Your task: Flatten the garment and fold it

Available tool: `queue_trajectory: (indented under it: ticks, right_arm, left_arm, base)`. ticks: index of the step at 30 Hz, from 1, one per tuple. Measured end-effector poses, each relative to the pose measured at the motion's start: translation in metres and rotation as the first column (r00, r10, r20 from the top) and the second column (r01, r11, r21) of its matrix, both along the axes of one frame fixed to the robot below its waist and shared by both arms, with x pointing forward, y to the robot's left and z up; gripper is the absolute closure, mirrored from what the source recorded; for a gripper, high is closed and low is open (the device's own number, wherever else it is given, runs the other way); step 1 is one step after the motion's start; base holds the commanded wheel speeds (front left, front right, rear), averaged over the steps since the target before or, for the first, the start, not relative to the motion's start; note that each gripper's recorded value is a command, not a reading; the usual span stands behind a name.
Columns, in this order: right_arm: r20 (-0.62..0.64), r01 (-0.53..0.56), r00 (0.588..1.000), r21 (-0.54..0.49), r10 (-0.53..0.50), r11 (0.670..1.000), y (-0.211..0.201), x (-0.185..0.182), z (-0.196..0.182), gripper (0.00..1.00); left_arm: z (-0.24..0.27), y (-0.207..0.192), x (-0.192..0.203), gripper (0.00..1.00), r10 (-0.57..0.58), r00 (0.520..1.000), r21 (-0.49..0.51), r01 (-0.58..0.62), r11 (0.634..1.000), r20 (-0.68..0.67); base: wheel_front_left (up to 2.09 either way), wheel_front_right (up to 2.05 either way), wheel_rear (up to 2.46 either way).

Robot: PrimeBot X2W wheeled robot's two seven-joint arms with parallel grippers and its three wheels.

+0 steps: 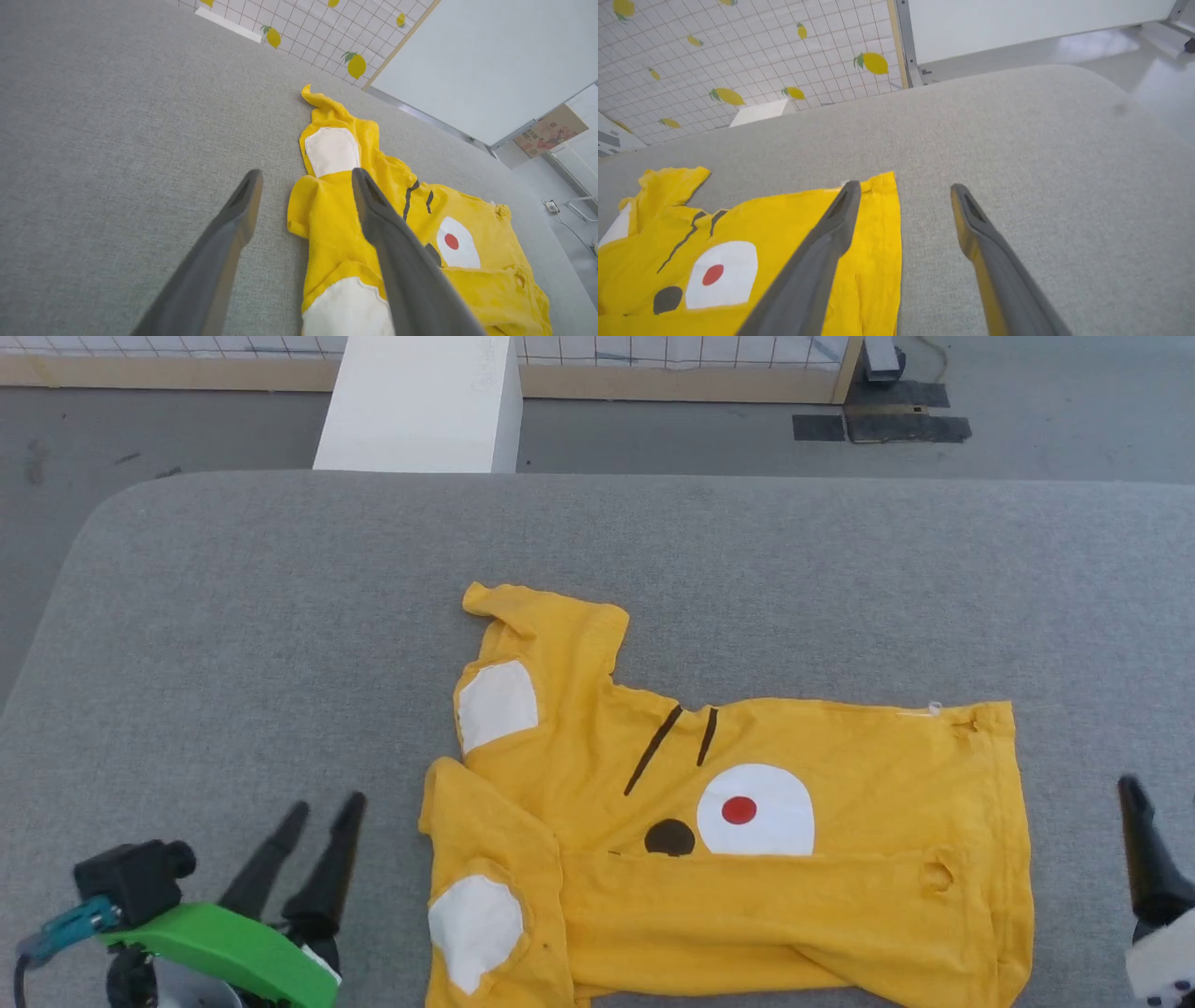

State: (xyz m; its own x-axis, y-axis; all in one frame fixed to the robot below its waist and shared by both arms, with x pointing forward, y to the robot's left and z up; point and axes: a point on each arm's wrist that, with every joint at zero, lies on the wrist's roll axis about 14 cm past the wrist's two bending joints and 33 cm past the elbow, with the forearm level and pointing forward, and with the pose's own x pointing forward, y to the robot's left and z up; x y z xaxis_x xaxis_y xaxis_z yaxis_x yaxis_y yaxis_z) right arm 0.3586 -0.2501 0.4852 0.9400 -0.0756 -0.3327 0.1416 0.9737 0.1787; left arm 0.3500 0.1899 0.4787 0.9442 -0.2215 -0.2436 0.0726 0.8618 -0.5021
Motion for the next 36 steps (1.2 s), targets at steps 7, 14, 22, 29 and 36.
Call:
queue_trajectory:
  ticks: [7,14,22,29,36]
  right_arm:
    - [0.243,-0.033,0.968,-0.133,0.065,0.991,0.021,0.018,0.033,0.0]
    - [0.308,-0.041,0.947,-0.161,0.089,0.986,0.03,0.019,0.028,0.0]
    - [0.28,-0.047,0.956,-0.164,0.092,0.985,0.031,0.021,0.013,0.0]
    - [0.241,-0.061,0.966,-0.156,0.098,0.986,0.035,0.031,-0.003,0.0]
    - [0.202,-0.069,0.975,-0.148,0.098,0.987,0.036,0.044,-0.024,0.0]
  left_arm:
    - [0.043,0.032,0.009,0.0,0.195,0.924,0.084,-0.234,0.969,0.328]
    - [0.042,0.034,0.01,0.0,0.199,0.908,0.162,-0.274,0.948,0.369]
    - [0.086,0.021,0.062,0.0,-0.014,0.884,0.296,-0.141,0.945,0.467]
    - [0.092,0.0,0.126,0.0,-0.167,0.928,0.311,0.06,0.948,0.332]
    - [0.074,-0.028,0.168,0.0,-0.35,0.932,0.298,0.309,0.903,0.096]
  base:
    - [0.0,0.0,0.0]
    - [0.0,0.0,0.0]
    - [0.0,0.0,0.0]
    - [0.0,0.0,0.0]
    - [0.0,0.0,0.0]
